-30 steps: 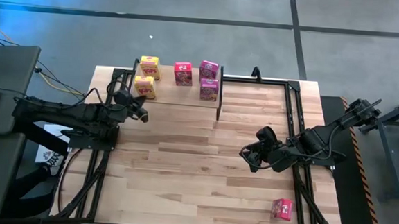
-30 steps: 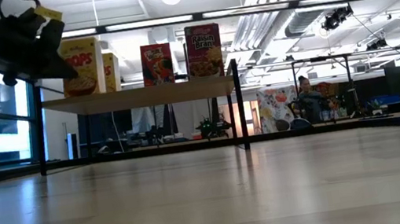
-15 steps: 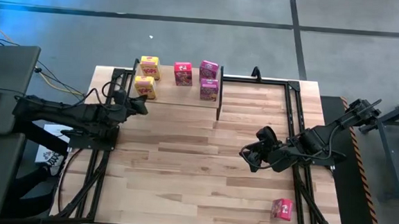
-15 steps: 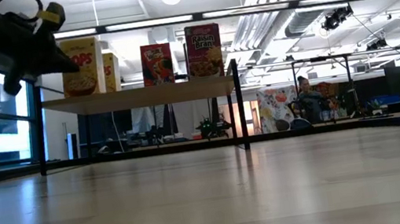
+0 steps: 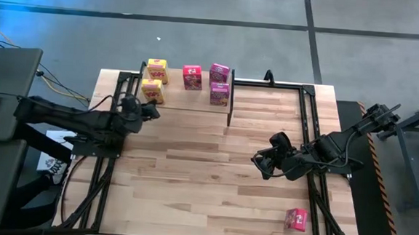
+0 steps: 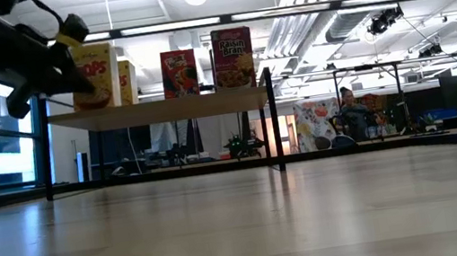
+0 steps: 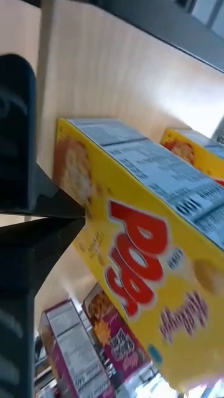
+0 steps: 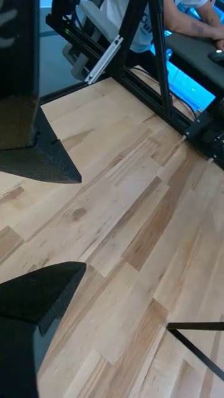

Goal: Stack cereal on shelf
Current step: Put the yellow cereal box on the shelf aligned with the other yellow cereal box, then put the red cereal box on the shelf aligned with the other red cereal box

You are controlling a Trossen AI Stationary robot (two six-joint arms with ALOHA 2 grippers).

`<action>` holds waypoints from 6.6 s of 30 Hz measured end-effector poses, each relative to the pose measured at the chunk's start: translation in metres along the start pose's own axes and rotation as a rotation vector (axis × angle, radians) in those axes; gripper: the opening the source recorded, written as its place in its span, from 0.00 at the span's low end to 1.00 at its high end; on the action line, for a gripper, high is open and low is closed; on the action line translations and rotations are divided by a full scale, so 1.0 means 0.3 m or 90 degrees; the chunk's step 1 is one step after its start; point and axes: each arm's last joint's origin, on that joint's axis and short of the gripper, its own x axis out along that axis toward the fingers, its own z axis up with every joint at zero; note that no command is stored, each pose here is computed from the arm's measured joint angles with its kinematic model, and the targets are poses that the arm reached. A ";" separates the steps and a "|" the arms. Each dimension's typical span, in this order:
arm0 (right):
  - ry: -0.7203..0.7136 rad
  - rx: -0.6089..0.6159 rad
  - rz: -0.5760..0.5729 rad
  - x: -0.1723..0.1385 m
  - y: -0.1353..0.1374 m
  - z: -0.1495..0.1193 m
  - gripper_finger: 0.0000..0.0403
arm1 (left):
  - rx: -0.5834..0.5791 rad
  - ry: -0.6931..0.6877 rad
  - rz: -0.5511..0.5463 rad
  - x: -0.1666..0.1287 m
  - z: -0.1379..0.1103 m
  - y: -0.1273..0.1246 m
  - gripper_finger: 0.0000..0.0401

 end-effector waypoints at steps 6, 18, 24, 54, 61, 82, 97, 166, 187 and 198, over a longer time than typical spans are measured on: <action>0.000 0.003 0.000 0.000 0.000 0.000 0.53 | -0.024 -0.008 0.030 0.021 -0.033 0.004 0.00; 0.000 0.003 0.000 0.000 0.000 0.000 0.53 | -0.054 -0.043 0.067 0.053 -0.022 0.015 0.00; 0.000 0.003 0.000 0.000 0.000 0.000 0.53 | -0.048 -0.011 0.033 0.057 -0.019 -0.009 0.00; -0.006 0.003 -0.002 0.000 0.000 0.001 0.53 | -0.044 0.021 -0.023 0.065 -0.009 -0.042 0.00; 0.011 0.004 0.004 0.000 0.001 -0.002 0.53 | 0.026 0.110 -0.101 0.034 -0.003 -0.053 0.00; 0.532 0.414 -0.136 -0.114 0.052 -0.293 0.53 | 0.102 0.290 -0.619 -0.158 0.086 -0.131 0.00; 0.508 0.331 -0.365 -0.139 0.069 -0.372 0.53 | 0.085 0.310 -0.604 -0.153 0.073 -0.135 0.00; 0.467 0.289 -0.502 -0.081 0.068 -0.507 0.58 | 0.036 0.275 -0.544 -0.143 0.081 -0.133 0.00; 0.385 0.221 -0.448 -0.057 0.061 -0.512 0.58 | 0.019 0.282 -0.543 -0.144 0.082 -0.134 0.00; 0.453 0.069 -0.366 -0.087 0.067 -0.548 0.58 | 0.019 0.281 -0.542 -0.144 0.082 -0.134 0.00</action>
